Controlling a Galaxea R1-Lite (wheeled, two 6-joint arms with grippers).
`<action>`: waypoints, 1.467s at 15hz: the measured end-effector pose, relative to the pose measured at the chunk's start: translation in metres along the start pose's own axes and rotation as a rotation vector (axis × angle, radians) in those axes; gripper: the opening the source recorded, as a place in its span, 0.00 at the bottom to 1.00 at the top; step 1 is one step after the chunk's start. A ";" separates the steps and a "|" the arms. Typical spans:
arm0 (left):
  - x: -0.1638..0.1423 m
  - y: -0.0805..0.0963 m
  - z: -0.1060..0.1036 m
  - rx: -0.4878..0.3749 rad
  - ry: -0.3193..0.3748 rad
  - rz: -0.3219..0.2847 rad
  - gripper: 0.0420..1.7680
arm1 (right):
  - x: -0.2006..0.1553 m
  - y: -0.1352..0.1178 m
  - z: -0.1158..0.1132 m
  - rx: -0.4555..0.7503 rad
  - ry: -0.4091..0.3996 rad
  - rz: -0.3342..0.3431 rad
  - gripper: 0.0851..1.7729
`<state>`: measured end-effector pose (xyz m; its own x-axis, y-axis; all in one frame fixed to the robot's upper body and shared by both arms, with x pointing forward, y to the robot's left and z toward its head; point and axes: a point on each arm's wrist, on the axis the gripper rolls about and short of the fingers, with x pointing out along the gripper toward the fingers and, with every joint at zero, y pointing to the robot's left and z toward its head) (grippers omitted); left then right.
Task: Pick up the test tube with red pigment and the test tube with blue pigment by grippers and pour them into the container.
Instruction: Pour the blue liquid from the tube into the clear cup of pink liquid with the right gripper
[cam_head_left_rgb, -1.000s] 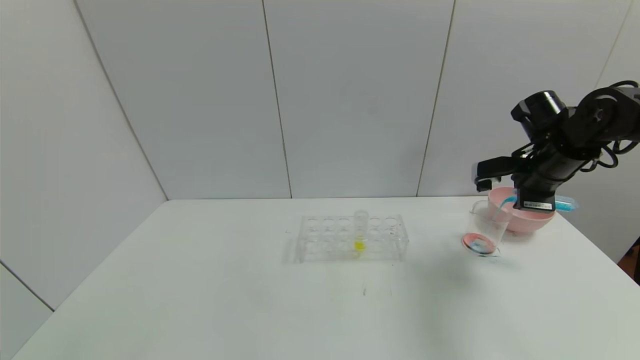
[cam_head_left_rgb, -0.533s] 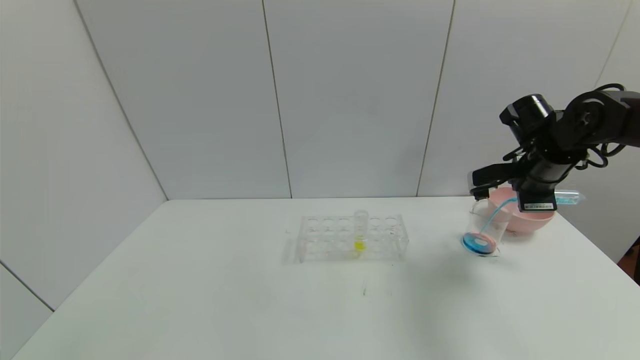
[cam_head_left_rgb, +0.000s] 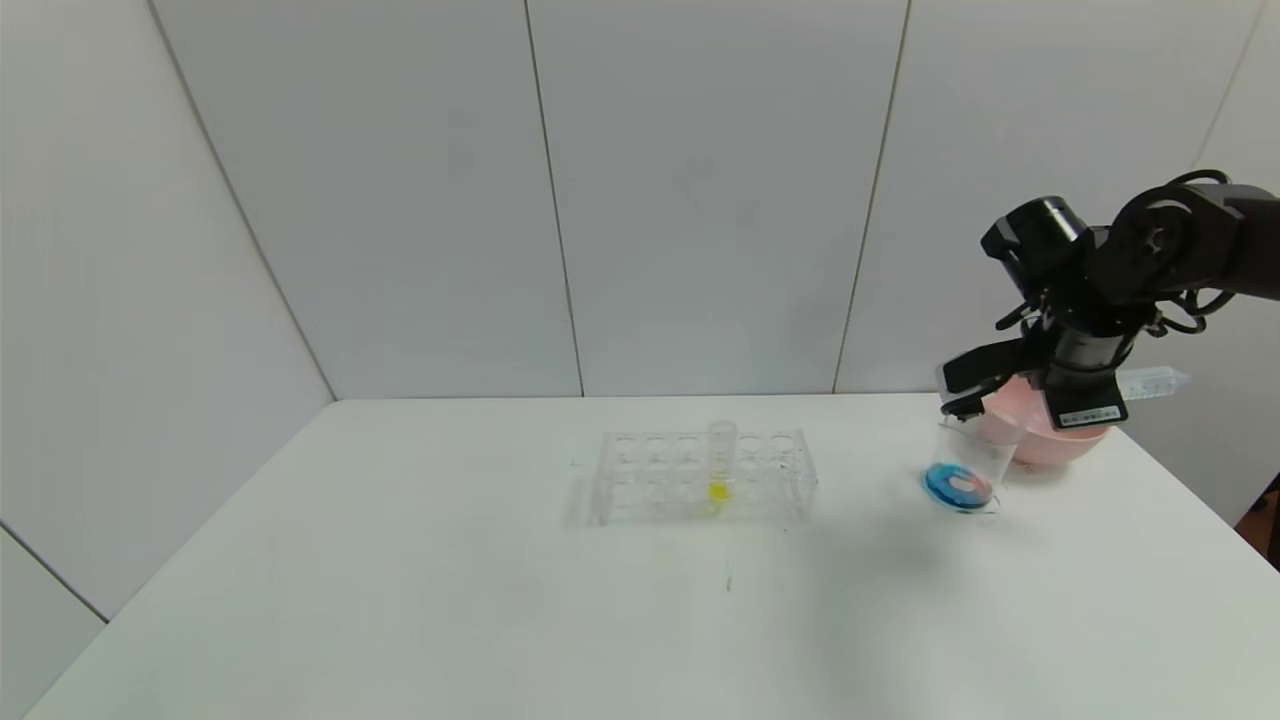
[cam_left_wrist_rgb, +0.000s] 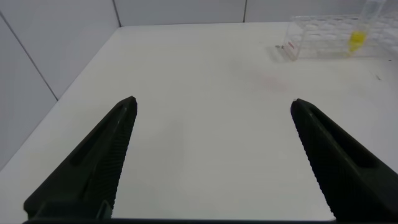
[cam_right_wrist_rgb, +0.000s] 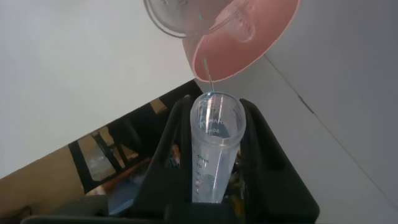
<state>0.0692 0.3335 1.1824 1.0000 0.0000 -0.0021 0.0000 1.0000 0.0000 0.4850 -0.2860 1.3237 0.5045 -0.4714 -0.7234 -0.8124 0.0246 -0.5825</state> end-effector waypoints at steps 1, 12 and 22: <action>0.000 0.000 0.000 0.000 -0.001 0.000 1.00 | -0.001 0.002 0.001 -0.015 0.001 0.014 0.25; 0.000 0.000 0.000 0.000 -0.001 0.000 1.00 | -0.002 0.003 0.005 -0.019 -0.011 0.018 0.25; 0.000 0.000 0.000 0.000 0.000 0.000 1.00 | 0.015 -0.030 -0.059 0.523 -0.720 -0.015 0.25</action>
<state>0.0692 0.3335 1.1824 1.0000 0.0000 -0.0017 0.0000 1.0000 0.0000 0.4995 -0.3459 1.3527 0.7185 0.1893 -0.6693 -0.6558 0.5052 -0.5610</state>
